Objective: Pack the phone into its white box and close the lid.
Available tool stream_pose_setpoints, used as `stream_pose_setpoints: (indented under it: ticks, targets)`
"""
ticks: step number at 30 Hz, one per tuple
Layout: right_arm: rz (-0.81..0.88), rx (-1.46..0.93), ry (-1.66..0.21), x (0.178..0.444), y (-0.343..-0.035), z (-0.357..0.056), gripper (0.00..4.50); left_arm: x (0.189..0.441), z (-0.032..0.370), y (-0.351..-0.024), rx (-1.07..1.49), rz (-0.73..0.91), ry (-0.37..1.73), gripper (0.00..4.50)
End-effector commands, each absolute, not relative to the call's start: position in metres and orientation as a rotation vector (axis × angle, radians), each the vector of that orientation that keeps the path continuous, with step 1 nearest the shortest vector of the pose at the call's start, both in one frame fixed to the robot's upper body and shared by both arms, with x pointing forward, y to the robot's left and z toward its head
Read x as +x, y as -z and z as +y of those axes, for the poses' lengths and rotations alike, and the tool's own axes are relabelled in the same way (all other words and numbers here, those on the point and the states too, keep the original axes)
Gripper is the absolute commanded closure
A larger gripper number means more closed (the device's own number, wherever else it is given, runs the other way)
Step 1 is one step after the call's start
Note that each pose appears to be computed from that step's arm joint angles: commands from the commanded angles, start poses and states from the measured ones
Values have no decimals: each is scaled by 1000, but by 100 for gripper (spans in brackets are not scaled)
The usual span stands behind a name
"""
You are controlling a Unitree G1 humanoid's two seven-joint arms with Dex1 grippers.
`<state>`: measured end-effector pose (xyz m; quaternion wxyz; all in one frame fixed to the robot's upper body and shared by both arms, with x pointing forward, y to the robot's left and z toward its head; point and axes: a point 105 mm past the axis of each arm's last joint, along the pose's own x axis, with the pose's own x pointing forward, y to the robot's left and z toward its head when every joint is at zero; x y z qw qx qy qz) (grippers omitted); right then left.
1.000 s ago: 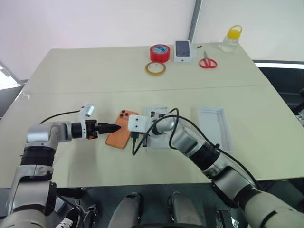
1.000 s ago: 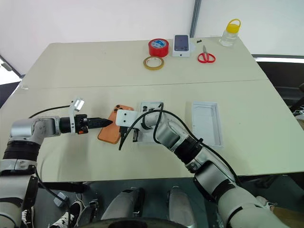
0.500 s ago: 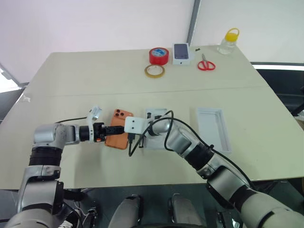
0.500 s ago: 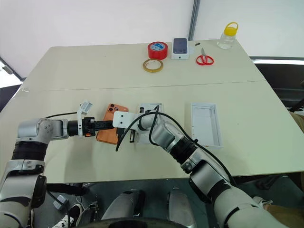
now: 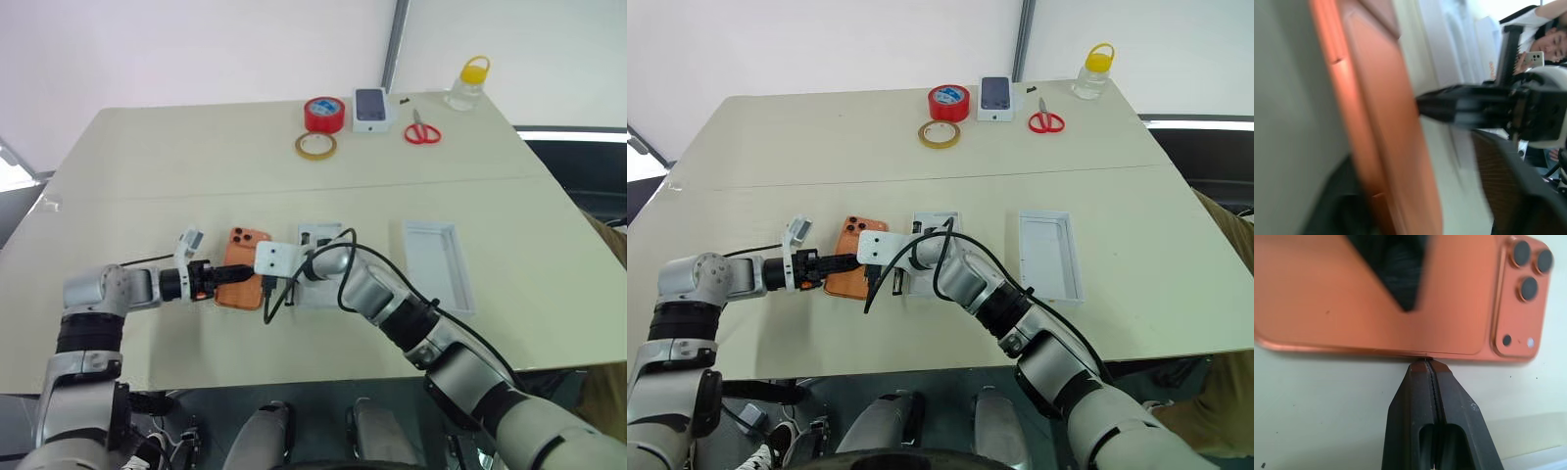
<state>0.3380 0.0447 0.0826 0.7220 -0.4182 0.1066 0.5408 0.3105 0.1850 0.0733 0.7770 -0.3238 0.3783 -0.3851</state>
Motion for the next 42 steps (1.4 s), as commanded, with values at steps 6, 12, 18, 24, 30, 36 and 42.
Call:
stream_pose_setpoints:
  ticks: [6,12,18,24,30,36,42]
  targets:
    - [256,-913,-1218,333,-76,49,450,306,191,-81,-736,811,827,256]
    - [260,-912,-1218,332,-75,48,450,307,190,-84,-787,796,824,432]
    - [250,-917,-1215,333,-76,48,450,306,190,-87,-869,782,822,447]
    - [90,-725,-1226,336,-116,59,450,309,195,-94,-971,704,811,447]
    - [95,-500,-1369,323,-137,31,266,305,198,-101,-987,556,808,450]
    - [68,-465,-1490,293,-139,-9,66,305,192,-100,-1028,536,788,450]
    - [57,-559,-1515,276,-120,-42,66,304,184,-108,-1007,516,806,450]
